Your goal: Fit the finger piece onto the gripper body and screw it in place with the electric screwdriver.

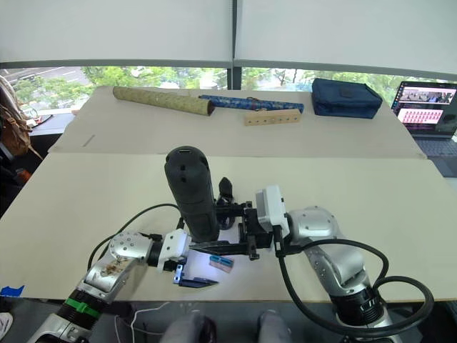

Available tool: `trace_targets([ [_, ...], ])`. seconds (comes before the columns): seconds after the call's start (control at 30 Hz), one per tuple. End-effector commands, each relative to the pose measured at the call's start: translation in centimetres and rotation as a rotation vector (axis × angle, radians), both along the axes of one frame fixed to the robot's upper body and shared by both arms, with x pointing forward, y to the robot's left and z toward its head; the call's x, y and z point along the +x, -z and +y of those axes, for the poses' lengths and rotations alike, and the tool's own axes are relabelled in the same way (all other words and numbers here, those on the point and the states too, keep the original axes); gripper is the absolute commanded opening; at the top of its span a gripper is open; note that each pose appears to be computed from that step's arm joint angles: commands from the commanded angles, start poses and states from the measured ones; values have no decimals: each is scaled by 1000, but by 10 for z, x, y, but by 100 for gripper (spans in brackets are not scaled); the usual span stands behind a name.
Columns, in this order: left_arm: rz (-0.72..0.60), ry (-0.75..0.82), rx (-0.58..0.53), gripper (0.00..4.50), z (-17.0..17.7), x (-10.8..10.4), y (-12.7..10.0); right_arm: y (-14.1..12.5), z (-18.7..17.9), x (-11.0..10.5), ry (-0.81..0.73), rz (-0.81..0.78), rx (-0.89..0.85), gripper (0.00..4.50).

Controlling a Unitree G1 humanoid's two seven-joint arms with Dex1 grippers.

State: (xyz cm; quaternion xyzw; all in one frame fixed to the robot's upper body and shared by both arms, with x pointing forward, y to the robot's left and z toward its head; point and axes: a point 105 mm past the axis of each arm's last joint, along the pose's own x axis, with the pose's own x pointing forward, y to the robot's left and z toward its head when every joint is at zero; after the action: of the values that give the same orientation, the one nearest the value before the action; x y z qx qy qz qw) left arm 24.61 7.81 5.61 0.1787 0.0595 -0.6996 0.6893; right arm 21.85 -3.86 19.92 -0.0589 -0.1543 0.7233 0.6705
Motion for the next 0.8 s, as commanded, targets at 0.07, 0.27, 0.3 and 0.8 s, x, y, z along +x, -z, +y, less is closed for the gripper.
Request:
trace_targets([
  [0.07,47,-17,40,448,-3,-5,19,-1,-3,-5,-12,-61,-3,190],
  [0.27,80,-29,48,448,-1,-11,26,5,-4,-2,4,-53,-16,190],
  [0.3,82,-28,48,448,-1,-11,27,6,-5,-2,6,-51,-16,190],
  [0.8,95,-29,59,448,1,-7,27,10,-3,2,15,-37,-16,190],
])
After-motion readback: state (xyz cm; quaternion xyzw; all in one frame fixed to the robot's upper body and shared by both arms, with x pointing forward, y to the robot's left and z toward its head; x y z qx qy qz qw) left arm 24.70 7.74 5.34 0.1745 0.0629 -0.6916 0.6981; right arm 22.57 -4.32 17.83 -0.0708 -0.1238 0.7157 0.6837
